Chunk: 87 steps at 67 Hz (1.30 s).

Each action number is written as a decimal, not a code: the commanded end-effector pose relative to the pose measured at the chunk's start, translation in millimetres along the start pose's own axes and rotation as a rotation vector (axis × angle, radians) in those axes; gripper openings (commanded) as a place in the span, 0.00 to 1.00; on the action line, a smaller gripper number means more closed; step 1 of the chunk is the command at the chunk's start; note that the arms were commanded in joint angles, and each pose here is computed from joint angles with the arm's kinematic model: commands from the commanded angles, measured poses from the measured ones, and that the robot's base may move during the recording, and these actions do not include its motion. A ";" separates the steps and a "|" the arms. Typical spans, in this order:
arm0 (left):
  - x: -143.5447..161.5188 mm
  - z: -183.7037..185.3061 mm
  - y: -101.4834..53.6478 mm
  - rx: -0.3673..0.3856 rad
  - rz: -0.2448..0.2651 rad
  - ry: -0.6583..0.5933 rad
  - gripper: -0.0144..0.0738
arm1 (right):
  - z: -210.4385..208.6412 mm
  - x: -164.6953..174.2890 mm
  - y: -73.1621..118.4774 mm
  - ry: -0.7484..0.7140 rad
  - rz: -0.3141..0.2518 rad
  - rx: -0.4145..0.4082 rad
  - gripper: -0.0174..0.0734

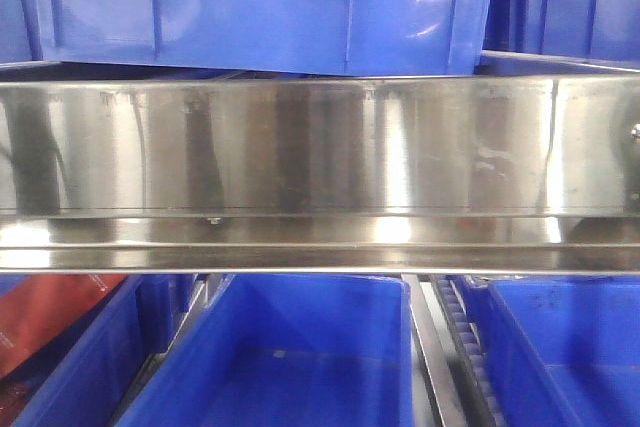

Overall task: Stack silver trays without gaps
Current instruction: 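Lift the silver tray off the shelf with both grippers, then hold the tray with both grippers while driving to the other shelf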

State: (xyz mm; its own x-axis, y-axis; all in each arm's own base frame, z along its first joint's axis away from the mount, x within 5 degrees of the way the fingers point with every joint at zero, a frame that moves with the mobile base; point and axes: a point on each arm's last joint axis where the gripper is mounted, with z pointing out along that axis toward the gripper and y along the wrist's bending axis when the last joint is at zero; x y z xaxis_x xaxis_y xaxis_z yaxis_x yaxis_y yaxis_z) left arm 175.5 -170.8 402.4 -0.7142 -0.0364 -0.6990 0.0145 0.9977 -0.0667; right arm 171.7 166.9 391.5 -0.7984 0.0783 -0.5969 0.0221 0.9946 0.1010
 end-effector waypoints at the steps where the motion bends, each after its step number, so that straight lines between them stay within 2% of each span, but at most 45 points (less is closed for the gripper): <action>1: -3.8 -2.5 -4.8 0.057 0.002 -0.044 0.14 | -3.6 -3.7 7.4 -0.048 -0.005 -0.087 0.19; 49: -27.6 -6.9 7.4 -0.096 0.113 -0.306 0.14 | -3.6 -3.7 7.4 -0.048 -0.005 -0.087 0.19; 87: -28.3 -7.2 7.8 -0.101 0.116 -0.314 0.14 | -3.6 -3.7 7.4 -0.048 -0.005 -0.087 0.19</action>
State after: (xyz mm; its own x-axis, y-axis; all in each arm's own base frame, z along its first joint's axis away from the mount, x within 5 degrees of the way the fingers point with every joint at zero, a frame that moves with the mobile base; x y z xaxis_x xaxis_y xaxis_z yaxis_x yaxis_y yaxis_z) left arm 189.4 -164.7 420.7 -0.5108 0.0727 -0.8566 0.0252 0.9973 0.0696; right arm 174.5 172.5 394.4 -0.7746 0.0859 -0.6266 -0.0150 0.9880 0.1540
